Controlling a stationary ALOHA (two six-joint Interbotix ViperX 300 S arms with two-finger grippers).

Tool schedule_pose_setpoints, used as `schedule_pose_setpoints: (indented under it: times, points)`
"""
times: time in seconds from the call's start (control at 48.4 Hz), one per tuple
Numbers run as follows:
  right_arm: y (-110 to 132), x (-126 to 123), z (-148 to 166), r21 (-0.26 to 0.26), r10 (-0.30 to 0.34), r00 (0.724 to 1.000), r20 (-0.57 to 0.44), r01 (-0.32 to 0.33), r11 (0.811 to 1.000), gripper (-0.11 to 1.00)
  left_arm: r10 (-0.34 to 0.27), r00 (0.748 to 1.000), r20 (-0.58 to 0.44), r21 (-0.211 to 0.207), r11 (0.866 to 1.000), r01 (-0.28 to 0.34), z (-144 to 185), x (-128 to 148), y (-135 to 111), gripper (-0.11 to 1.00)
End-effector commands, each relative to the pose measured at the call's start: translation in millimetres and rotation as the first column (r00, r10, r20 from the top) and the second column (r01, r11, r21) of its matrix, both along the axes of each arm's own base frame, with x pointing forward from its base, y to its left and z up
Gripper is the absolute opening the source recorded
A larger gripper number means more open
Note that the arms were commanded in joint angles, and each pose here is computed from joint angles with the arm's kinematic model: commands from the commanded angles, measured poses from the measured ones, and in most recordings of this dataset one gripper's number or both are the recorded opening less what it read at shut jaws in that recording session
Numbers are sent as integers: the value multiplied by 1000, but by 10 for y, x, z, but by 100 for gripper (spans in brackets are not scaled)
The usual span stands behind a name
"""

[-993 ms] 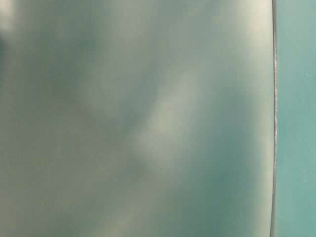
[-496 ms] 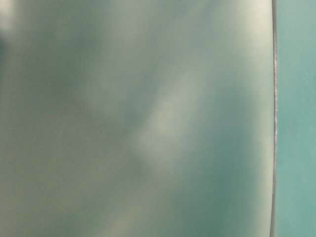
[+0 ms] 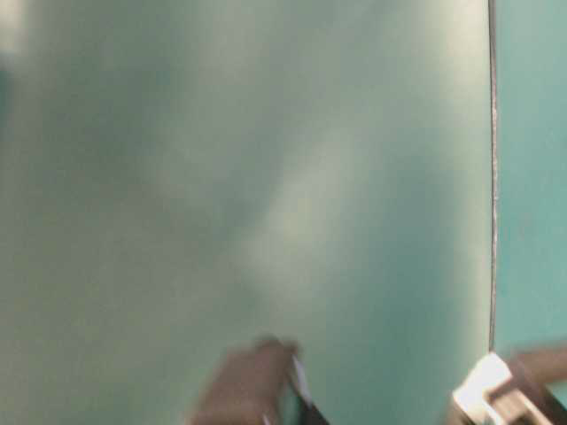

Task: Move the cup toward the block with left arm.
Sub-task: 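Lift the cup and carry it right toward the orange cube, then hold the cup raised beside the orange cube with the left gripper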

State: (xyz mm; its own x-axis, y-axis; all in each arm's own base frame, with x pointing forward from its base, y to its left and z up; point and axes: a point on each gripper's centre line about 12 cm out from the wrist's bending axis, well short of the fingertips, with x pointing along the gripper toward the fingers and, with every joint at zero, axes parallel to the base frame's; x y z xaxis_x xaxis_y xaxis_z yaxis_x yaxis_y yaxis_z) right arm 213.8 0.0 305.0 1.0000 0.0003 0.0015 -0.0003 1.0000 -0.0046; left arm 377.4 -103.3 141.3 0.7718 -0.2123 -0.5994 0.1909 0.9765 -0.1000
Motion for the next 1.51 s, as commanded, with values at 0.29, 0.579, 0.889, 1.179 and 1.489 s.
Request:
schedule_pose_setpoints:
  times: [0.29, 0.579, 0.889, 1.179, 1.489]
  points:
    - [0, 20, 124, 2, 0, 1000, 31, 0, 1000, 0, 160, 979, 128, -37, 987, -157, 588, 564, 558, 69]
    - [0, 20, 129, 2, 0, 999, 35, 0, 1000, 0, 235, 967, 98, -30, 972, -233, 738, 956, 874, 69]
    - [0, 17, 131, 0, 0, 999, 35, 0, 1000, 0, 314, 949, 41, 3, 949, -314, 832, 1215, 1321, 69]
    - [0, 15, 139, -5, 0, 999, 37, 0, 1000, 0, 339, 937, 84, -12, 941, -339, 764, 1386, 1465, 69]
    - [4, 15, 139, -5, 2, 999, 37, -2, 1000, 0, 318, 946, 68, -14, 948, -317, 620, 1467, 1326, 69]
